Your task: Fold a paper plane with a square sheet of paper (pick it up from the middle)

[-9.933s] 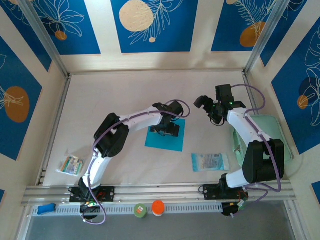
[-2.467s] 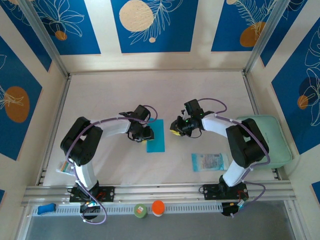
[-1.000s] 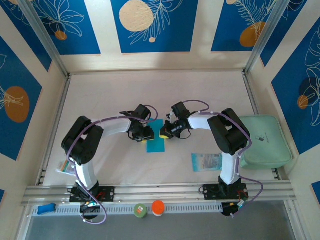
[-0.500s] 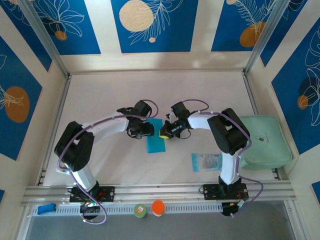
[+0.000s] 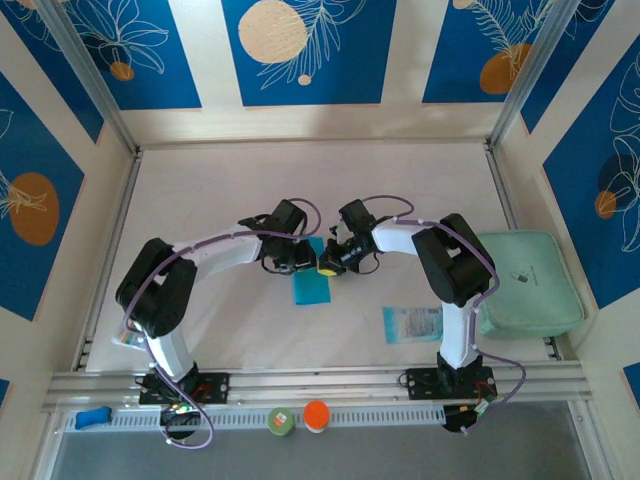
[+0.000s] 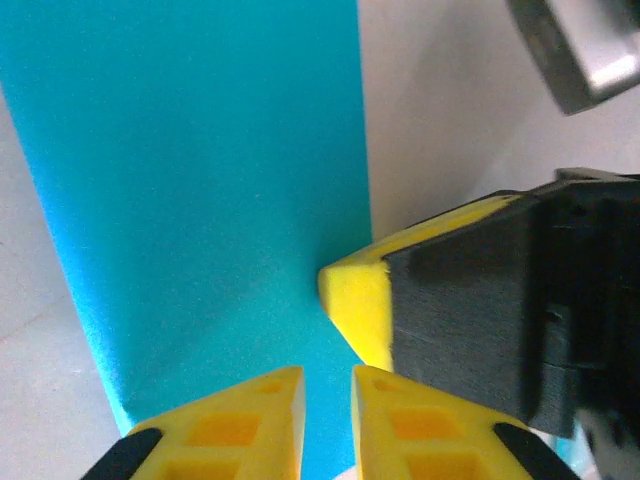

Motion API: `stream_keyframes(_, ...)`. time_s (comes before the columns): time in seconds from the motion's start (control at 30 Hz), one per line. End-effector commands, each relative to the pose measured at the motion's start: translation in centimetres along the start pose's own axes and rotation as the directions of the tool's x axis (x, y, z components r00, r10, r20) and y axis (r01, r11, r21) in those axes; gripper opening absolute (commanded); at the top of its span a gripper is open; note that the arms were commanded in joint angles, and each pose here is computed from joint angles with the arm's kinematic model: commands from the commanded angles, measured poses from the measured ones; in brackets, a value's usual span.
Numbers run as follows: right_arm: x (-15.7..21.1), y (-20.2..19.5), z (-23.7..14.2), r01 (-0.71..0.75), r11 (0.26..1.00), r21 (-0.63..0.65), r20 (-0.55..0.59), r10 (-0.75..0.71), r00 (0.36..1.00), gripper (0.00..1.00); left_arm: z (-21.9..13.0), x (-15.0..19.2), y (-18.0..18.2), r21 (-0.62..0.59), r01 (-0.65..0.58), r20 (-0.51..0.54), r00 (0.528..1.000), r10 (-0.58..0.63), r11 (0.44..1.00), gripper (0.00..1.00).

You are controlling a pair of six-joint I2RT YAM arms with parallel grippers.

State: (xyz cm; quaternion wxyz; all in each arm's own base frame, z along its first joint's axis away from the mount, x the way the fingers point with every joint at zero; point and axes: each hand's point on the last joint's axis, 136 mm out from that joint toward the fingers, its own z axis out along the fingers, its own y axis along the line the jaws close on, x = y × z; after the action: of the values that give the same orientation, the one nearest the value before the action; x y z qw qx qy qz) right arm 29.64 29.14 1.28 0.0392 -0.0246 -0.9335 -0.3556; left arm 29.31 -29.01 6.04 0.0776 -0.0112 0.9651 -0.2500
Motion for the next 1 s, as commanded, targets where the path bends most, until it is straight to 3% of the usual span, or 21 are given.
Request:
stream_keyframes(0.0, 2.5, -8.2, 2.0, -0.094, 0.954, 0.285, -0.042, 0.110, 0.993, 0.00, 0.7, 1.1, 0.7, -0.013, 0.016, -0.047, 0.999, -0.017, 1.000, 0.18)
stream_keyframes(0.53, 2.5, -9.2, 2.0, -0.082, 0.944, 0.321, -0.045, 0.101, 0.994, 0.00, 3.1, 2.7, 5.1, -0.052, 0.051, -0.049, 0.997, -0.053, 0.997, 0.16)
stream_keyframes(0.83, 2.3, -10.6, 1.7, -0.061, 0.924, 0.378, -0.037, 0.081, 0.996, 0.00, 1.5, 4.3, 9.0, -0.091, 0.072, -0.028, 0.997, -0.075, 0.993, 0.16)
stream_keyframes(0.97, 2.3, -10.7, 1.6, -0.059, 0.921, 0.384, -0.039, 0.080, 0.996, 0.00, 0.0, 3.8, 7.8, -0.038, 0.061, 0.003, 0.998, -0.061, 0.997, 0.16)
